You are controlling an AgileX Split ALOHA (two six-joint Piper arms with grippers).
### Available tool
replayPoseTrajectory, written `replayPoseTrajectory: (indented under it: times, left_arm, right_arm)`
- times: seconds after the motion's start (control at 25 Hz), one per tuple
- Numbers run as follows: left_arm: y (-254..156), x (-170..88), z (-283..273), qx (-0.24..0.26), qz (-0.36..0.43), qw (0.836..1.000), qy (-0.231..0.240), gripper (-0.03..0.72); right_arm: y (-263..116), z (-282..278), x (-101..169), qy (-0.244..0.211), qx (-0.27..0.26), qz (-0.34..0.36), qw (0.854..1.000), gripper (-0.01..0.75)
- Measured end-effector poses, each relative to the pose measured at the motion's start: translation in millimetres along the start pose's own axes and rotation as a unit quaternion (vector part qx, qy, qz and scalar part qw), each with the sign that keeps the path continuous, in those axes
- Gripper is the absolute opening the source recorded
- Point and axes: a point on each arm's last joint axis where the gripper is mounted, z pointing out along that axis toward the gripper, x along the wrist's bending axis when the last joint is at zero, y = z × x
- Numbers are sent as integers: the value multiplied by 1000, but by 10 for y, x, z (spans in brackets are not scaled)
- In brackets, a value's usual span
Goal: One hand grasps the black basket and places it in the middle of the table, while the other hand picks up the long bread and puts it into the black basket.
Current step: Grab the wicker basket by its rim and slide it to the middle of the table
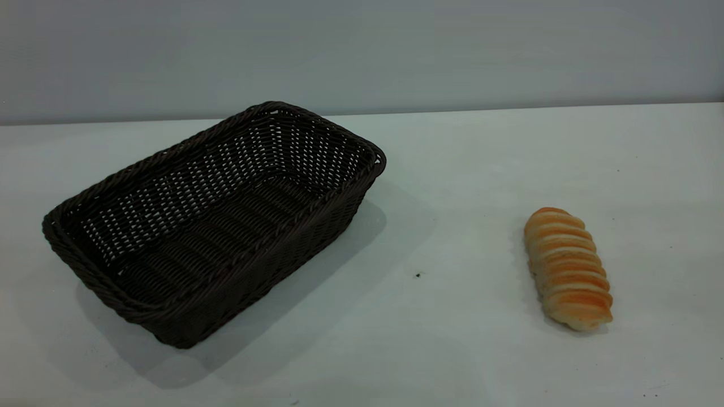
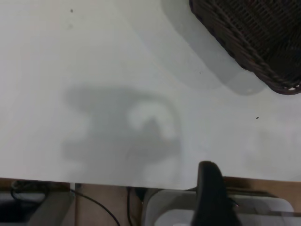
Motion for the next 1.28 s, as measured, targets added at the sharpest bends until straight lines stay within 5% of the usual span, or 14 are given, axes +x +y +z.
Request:
replayPoseTrajectory:
  times: [0.28,0.48,0.76,0.96,1.28]
  left_arm:
    - [286,-78,506,55,-30,998,-19,517]
    - [434,-209,1012,91,-42,994,-33,498]
    - [565,-747,1532,119,-23,991,-59,427]
    - [543,-810,1799,156,-36,986,-43,422]
    - [633,-812,1915,111,-201,973,-27,422]
  right_arm:
    - [50,38,-26,-7,-13,5,1000,559]
    - [94,142,-66,-9,-2,12,1000,569]
    - [113,184,-83,-11,1,15,1000,570]
    - [113,184,-83,-11,1,14,1000,570]
    - [113,184,-83,-11,1,14,1000,570]
